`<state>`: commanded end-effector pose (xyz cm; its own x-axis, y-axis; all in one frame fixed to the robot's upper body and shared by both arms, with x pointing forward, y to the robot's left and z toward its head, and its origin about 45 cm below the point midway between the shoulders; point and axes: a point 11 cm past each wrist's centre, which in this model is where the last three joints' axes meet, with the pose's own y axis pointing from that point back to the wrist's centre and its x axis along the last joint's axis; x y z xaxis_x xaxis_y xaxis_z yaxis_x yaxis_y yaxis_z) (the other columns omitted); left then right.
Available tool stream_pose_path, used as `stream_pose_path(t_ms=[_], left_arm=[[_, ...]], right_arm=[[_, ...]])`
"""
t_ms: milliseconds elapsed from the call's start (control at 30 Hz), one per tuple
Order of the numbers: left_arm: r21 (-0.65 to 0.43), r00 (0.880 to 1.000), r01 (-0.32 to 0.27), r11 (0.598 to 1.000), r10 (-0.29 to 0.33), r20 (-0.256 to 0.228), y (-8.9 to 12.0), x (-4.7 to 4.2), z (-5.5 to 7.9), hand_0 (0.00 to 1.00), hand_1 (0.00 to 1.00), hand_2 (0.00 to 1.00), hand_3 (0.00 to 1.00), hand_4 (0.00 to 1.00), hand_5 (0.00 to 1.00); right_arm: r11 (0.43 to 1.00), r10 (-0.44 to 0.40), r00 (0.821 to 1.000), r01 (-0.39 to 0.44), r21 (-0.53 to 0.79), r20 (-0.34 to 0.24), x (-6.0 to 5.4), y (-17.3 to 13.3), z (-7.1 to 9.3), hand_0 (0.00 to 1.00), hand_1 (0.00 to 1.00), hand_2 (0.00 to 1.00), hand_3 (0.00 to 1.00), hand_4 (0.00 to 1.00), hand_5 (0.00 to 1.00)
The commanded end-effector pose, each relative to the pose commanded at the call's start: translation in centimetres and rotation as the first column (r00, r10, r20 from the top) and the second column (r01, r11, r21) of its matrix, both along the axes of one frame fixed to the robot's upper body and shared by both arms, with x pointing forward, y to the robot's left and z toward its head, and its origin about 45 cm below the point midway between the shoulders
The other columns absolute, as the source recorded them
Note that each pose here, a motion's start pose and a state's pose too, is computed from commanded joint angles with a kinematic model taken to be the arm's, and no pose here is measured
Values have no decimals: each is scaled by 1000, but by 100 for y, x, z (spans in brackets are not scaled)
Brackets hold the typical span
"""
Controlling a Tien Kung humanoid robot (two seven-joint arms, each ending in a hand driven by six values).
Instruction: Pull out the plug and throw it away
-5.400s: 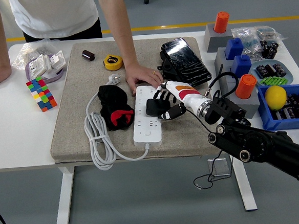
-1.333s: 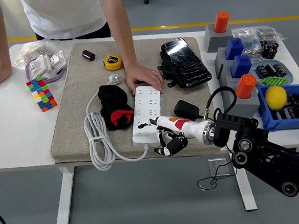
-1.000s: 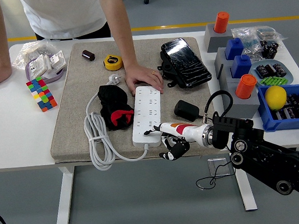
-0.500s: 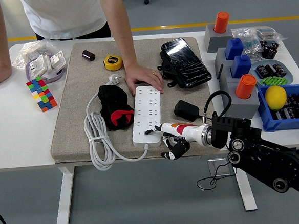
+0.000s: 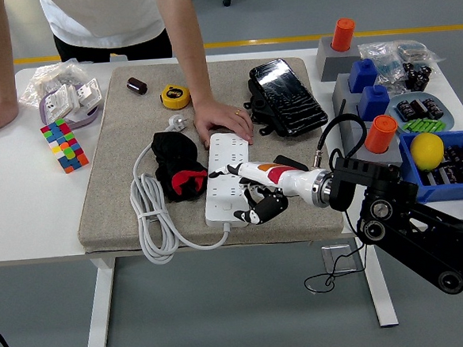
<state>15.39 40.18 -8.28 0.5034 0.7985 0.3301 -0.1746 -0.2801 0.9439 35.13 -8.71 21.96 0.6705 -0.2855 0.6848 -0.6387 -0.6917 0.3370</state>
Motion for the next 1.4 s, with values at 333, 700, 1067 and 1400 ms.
stream_pose_path(t_ms=[333,700,1067,1400], left_arm=[[-2,1000,-5,1000,5,2,-11,-12,-10,533,664,691,667,836,691],[-5,1000,-11,1000,11,10,-25,2,-11,533,664,691,667,836,692],[-9,1000,-14,1000,14,16,-37,-1,-16,533,665,691,667,837,694],[-11,1000,-19,1000,19,12,-37,-31,-26,533,664,691,667,836,695]], right_arm=[[983,-128,987,113,145,98,195,-274,287,379,448,459,880,861,19],[953,-277,952,255,163,133,391,-764,348,854,876,850,892,998,253],[929,-349,929,324,180,124,382,-1128,388,935,952,900,928,998,397],[902,-406,906,376,211,122,257,-1390,430,934,958,897,930,998,378]])
